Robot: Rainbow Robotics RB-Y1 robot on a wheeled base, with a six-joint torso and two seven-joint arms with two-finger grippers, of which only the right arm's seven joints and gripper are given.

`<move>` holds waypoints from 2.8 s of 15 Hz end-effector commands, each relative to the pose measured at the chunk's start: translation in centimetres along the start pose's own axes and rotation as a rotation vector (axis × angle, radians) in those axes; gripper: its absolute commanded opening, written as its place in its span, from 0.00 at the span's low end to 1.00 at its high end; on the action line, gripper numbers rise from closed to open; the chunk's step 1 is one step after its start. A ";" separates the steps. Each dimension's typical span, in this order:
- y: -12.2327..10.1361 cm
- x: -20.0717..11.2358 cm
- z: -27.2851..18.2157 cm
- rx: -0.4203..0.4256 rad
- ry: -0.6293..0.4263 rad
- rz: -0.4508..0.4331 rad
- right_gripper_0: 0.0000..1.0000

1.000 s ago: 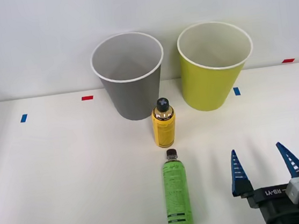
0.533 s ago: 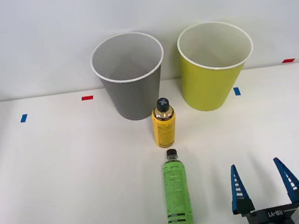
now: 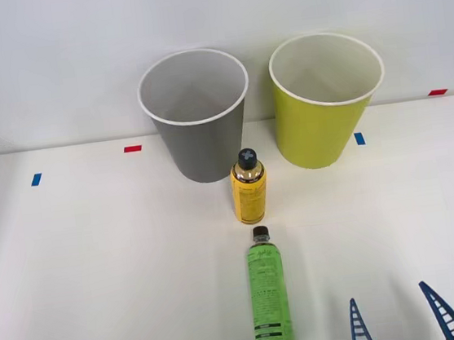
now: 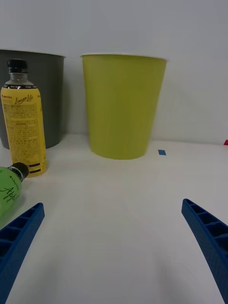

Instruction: Put cans in the gray bin, plastic bottles in the light green bin

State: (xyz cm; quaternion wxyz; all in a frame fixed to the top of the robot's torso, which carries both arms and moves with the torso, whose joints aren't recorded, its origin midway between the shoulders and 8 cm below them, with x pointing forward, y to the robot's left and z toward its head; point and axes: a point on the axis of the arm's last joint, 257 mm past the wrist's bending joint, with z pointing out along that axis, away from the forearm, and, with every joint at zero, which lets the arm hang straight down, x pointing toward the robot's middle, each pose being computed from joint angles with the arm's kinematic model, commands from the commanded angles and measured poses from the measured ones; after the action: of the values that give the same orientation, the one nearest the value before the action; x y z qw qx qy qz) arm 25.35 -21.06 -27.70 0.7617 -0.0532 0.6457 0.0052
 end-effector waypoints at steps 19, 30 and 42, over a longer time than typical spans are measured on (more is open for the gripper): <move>0.3 2.0 -4.8 0.030 0.121 0.040 1.00; 0.3 2.0 -4.8 0.030 0.121 0.040 1.00; 0.3 2.0 -4.8 0.030 0.121 0.040 1.00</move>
State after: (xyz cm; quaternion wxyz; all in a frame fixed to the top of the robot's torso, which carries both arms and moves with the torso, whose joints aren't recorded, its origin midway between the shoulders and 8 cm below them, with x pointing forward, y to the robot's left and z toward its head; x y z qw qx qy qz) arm 20.94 -21.27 -30.49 0.7217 -0.0291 0.6916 0.0077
